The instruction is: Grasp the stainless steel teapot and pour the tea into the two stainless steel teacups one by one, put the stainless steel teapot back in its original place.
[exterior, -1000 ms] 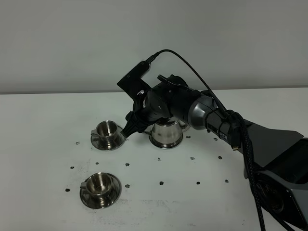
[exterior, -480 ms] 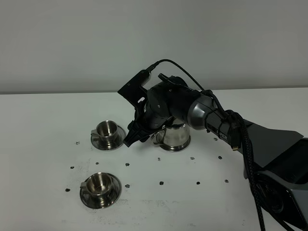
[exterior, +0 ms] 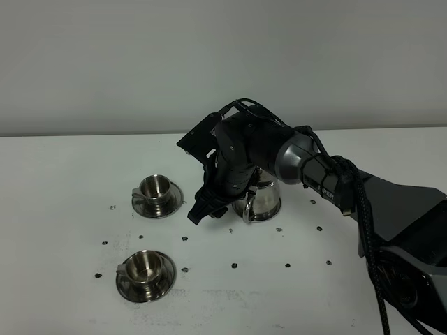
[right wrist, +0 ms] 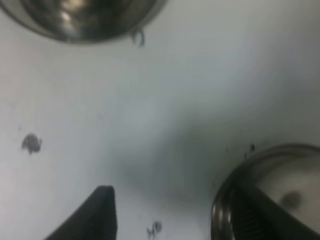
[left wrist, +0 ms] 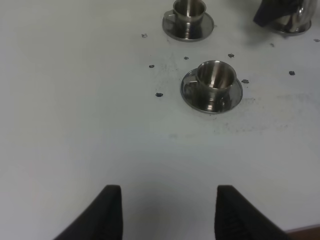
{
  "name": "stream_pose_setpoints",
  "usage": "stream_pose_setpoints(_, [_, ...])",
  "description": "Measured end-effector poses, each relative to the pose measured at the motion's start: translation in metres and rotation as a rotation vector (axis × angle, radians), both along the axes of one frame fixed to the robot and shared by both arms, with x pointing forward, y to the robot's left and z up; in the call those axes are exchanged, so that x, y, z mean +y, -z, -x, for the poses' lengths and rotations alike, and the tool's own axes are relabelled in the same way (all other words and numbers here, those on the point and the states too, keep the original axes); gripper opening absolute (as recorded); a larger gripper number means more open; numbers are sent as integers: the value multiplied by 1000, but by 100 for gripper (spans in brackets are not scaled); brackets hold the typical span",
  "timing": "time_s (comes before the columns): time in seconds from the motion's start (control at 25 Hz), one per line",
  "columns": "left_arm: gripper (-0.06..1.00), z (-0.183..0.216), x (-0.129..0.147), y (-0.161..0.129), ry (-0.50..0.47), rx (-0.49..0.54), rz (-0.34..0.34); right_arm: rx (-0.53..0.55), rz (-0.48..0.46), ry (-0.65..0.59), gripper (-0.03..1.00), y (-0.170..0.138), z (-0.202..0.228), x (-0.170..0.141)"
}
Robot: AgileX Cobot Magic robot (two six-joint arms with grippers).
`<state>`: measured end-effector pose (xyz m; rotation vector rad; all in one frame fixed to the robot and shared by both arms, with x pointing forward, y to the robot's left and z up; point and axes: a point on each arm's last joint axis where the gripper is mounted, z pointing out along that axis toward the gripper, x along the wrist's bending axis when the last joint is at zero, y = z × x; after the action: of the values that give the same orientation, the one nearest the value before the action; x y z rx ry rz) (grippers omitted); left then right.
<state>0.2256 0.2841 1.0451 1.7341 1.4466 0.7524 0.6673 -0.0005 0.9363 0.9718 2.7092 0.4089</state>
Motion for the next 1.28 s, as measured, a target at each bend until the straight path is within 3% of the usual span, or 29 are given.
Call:
stream_pose_setpoints(0.12, [48, 0, 0, 0, 0, 0, 0, 0, -41, -7, 52, -19, 7, 5])
stream_pose_setpoints(0.32, [48, 0, 0, 0, 0, 0, 0, -58, -167, -8, 52, -84, 29, 14])
stream_pose_setpoints(0.44, [48, 0, 0, 0, 0, 0, 0, -105, -214, 57, 52, -122, 36, 4])
stream_pose_setpoints(0.52, [48, 0, 0, 0, 0, 0, 0, -132, -199, 107, 52, -134, 35, -7])
stream_pose_setpoints(0.76, [48, 1, 0, 0, 0, -7, 0, -49, -151, 176, 52, -130, 42, -12])
stream_pose_setpoints(1.0, [48, 1, 0, 0, 0, -7, 0, 46, -142, 134, 52, -94, 80, 7])
stream_pose_setpoints(1.28, [48, 1, 0, 0, 0, -7, 0, -48, -356, 226, 52, -67, 104, -3])
